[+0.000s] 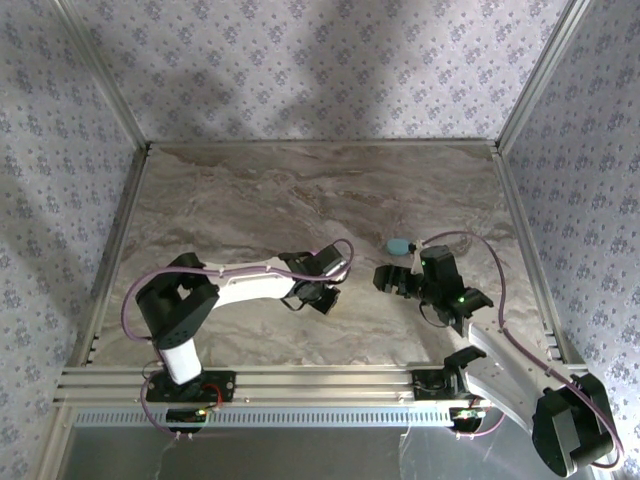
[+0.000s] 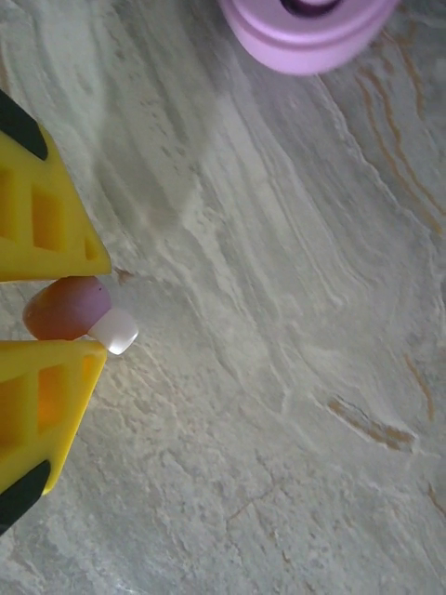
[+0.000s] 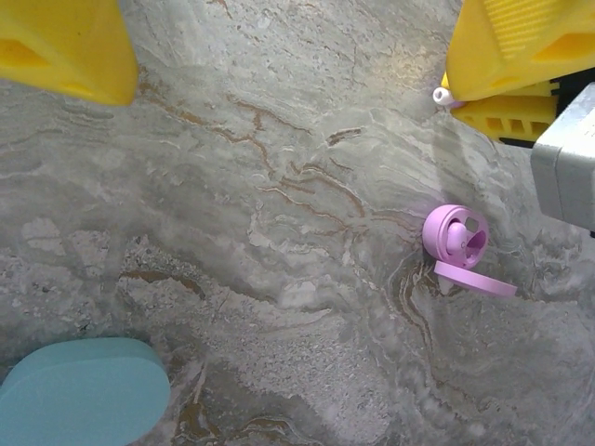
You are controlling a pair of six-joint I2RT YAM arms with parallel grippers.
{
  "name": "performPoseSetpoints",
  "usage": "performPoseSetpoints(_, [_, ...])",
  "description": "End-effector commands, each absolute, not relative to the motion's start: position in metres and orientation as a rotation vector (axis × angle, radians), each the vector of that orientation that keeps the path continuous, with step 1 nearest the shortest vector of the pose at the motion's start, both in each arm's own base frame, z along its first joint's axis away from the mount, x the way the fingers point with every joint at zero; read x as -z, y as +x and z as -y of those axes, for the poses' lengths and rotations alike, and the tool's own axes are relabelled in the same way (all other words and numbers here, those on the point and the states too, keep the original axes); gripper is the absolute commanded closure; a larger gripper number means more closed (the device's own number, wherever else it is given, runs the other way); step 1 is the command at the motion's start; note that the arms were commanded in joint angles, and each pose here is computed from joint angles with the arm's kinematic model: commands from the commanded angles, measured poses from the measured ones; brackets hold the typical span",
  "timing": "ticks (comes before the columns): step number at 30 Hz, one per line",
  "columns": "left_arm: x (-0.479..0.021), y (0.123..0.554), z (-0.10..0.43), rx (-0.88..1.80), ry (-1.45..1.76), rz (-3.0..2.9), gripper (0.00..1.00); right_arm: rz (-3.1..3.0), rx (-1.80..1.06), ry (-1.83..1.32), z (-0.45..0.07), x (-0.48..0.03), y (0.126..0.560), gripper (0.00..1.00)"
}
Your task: Insert the wireless bluetooth earbuds into the charging case
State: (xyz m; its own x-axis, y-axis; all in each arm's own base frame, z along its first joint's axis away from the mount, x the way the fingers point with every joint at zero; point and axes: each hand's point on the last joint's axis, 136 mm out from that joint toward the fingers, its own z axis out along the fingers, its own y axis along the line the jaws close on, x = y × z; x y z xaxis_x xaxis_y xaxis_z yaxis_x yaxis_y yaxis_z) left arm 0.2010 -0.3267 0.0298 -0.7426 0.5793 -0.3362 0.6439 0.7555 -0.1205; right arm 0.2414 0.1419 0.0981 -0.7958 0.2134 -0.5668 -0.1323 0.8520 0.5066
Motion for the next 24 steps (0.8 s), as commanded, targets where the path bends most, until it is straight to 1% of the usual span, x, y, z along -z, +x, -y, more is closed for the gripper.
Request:
performPoseSetpoints(1, [-0.031, 0.198, 0.338, 0.361, 1.043, -2.65, 0.76, -2.417, -0.726, 0.082, -0.14, -0.092, 0.236, 0.12])
performPoseSetpoints(4, [-0.029, 0.198, 0.338, 0.354, 1.054, -2.653, 0.68, -2.419, -0.729, 0.086, -0.139, -0.092, 0.236, 0.12])
performPoseSetpoints(10, [-0.029, 0.199, 0.327, 0.295, 1.022, -2.663, 0.66, -2.42, -0.738, 0.088, -0.139, -0.092, 0.236, 0.12])
performPoseSetpoints(13, [-0.028, 0.199, 0.321, 0.277, 1.007, -2.667, 0.63, -2.418, -0.744, 0.092, -0.14, -0.091, 0.236, 0.12])
performPoseSetpoints(16, [-0.028, 0.201, 0.313, 0.249, 0.984, -2.67, 0.62, -2.417, -0.752, 0.09, -0.141, -0.091, 0.236, 0.12])
performPoseSetpoints(24, [-0.036, 0.213, 0.294, 0.32, 0.848, -2.688, 0.62, -2.416, -0.765, 0.094, -0.141, -0.09, 0.236, 0.12])
